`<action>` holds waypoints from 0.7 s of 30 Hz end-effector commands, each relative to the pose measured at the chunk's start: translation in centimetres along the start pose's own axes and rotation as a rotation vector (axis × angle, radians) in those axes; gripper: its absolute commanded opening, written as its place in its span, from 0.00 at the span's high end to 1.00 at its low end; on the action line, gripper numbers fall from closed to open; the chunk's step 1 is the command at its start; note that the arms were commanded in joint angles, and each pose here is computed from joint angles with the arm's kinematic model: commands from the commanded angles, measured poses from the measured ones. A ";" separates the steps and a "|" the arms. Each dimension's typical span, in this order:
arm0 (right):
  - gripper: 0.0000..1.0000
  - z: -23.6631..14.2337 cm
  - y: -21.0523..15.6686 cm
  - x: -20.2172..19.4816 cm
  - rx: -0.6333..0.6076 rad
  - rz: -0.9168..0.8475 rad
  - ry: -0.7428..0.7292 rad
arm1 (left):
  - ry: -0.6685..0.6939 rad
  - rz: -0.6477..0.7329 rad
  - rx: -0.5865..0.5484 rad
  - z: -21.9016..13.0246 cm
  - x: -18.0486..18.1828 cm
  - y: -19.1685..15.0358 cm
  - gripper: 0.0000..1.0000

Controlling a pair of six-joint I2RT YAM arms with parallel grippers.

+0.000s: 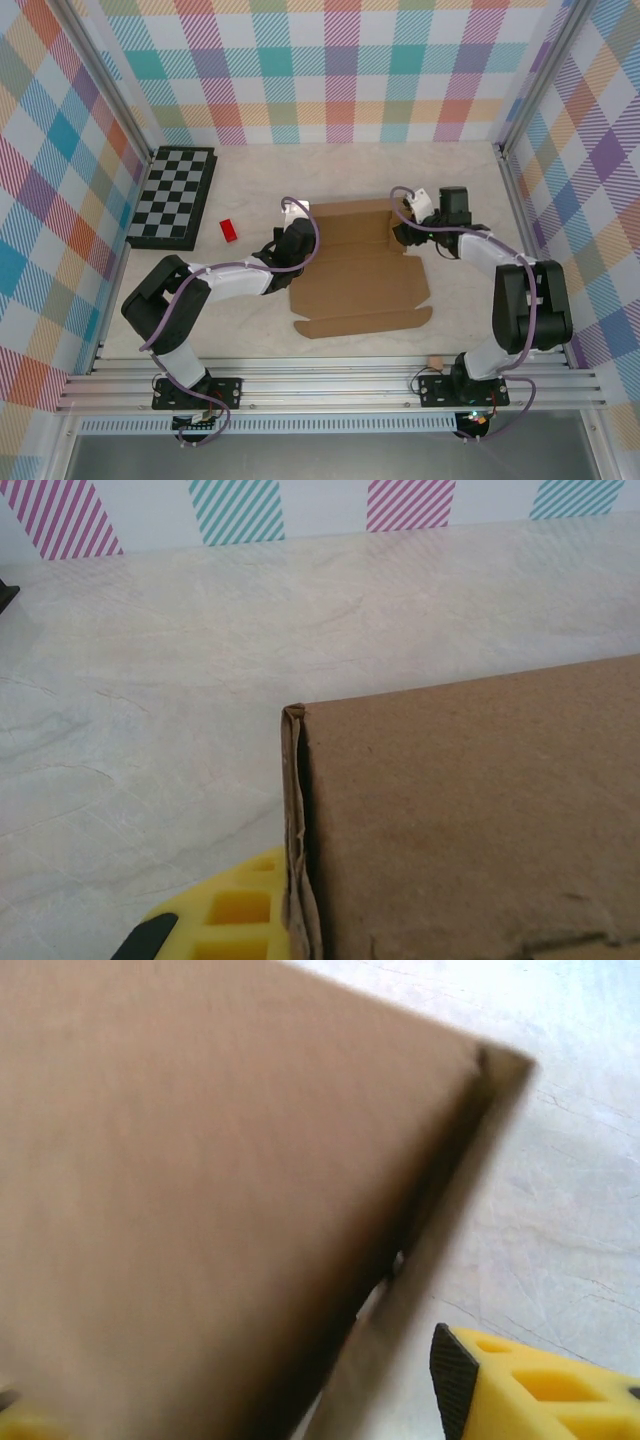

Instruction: Fold the paper box

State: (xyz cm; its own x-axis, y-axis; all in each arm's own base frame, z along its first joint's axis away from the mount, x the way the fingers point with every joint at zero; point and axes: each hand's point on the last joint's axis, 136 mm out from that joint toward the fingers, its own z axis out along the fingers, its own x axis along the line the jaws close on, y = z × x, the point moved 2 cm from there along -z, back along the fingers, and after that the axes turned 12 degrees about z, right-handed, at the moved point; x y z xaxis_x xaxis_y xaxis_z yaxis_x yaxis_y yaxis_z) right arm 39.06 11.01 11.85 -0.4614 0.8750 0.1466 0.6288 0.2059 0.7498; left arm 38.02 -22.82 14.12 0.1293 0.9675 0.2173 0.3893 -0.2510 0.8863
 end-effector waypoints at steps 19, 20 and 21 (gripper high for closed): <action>1.00 -1.1 0.6 -0.7 -0.086 0.410 -0.640 | 0.039 -0.053 0.098 -0.6 -1.0 0.0 1.00; 1.00 -1.0 0.6 -0.6 -0.086 0.420 -0.632 | 0.039 -0.056 0.098 -0.6 -1.0 0.1 1.00; 0.98 -0.9 0.6 -0.3 -0.085 0.430 -0.608 | 0.042 -0.055 0.098 -0.5 -1.0 0.1 1.00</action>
State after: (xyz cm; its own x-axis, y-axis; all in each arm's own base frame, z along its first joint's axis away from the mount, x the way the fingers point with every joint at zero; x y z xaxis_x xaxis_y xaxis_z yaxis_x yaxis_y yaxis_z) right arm 39.13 11.26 12.71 0.1530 0.9872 0.0454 0.6311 -0.1329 0.7642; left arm 37.64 -22.96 14.25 0.0587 0.9795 0.1927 0.4698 -0.1974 0.8604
